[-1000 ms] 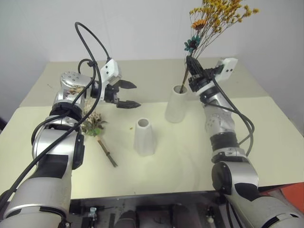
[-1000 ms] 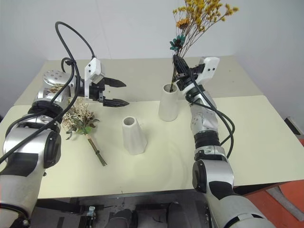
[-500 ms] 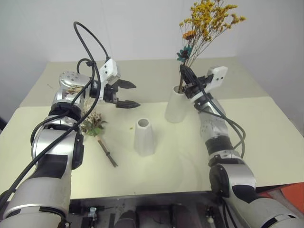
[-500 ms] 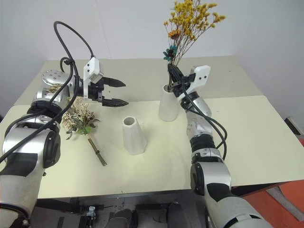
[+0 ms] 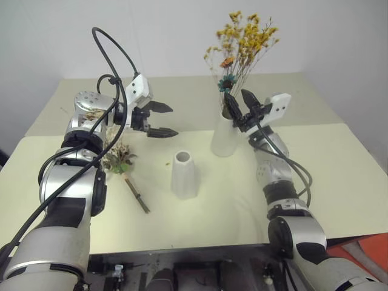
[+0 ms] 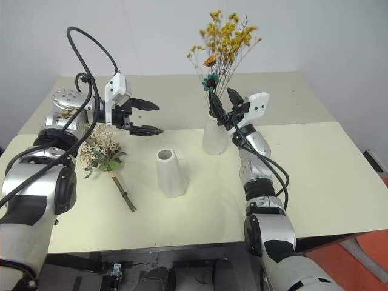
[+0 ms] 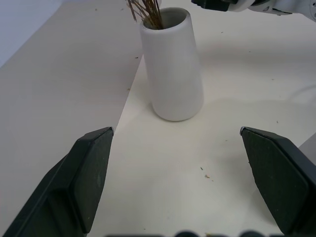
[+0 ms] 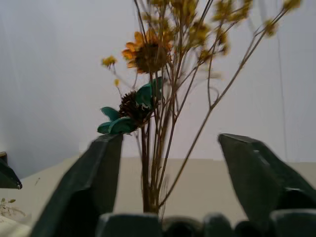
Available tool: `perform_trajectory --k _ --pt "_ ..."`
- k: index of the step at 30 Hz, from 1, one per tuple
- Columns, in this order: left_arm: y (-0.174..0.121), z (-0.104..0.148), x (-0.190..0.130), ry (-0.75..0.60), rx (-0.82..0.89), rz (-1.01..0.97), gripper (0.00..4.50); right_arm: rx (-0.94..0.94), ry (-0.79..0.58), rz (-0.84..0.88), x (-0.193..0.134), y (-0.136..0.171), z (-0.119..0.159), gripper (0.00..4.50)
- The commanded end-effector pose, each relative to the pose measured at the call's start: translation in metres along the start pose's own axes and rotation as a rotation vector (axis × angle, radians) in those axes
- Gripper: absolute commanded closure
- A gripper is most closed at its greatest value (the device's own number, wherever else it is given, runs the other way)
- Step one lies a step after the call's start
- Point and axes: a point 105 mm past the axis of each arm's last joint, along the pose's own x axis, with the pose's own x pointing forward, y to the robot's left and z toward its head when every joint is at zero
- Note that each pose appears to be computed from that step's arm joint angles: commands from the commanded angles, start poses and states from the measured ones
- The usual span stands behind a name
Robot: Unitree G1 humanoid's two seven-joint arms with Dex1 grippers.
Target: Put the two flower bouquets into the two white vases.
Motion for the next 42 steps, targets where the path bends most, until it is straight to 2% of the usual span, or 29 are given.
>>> perform_trajectory --k 1,11,17,23,26,29,32,38,42 --pt "0.007 0.016 -0.007 -0.027 0.049 0.032 0.00 -0.025 -0.068 0.001 0.003 0.001 0.020 0.04" --pt "0.006 0.011 -0.009 -0.030 0.034 0.040 0.00 -0.066 -0.084 -0.066 -0.019 -0.018 0.036 0.04" --pt "0.005 0.009 -0.021 -0.053 0.036 0.040 0.00 -0.079 -0.091 -0.053 -0.035 -0.023 0.053 0.04" --pt "0.001 0.009 -0.043 -0.117 0.002 0.067 0.00 -0.101 -0.079 -0.017 -0.046 -0.015 0.070 0.04" --pt "-0.008 -0.002 -0.059 -0.104 -0.017 0.116 0.00 -0.117 -0.052 0.034 -0.051 -0.003 0.076 0.04" --pt "-0.018 -0.014 -0.070 -0.082 -0.078 0.216 0.00 -0.125 0.020 0.096 -0.057 0.010 0.076 0.04" --pt "-0.027 -0.016 -0.076 -0.084 -0.158 0.345 0.00 -0.114 0.091 0.172 -0.060 0.023 0.078 0.04" --pt "-0.052 -0.008 -0.082 -0.026 -0.314 0.589 0.00 -0.197 0.371 0.354 -0.072 0.035 0.069 0.04" --pt "-0.057 -0.012 -0.090 0.106 -0.393 0.770 0.00 -0.242 0.507 0.520 -0.089 0.043 0.069 0.04"
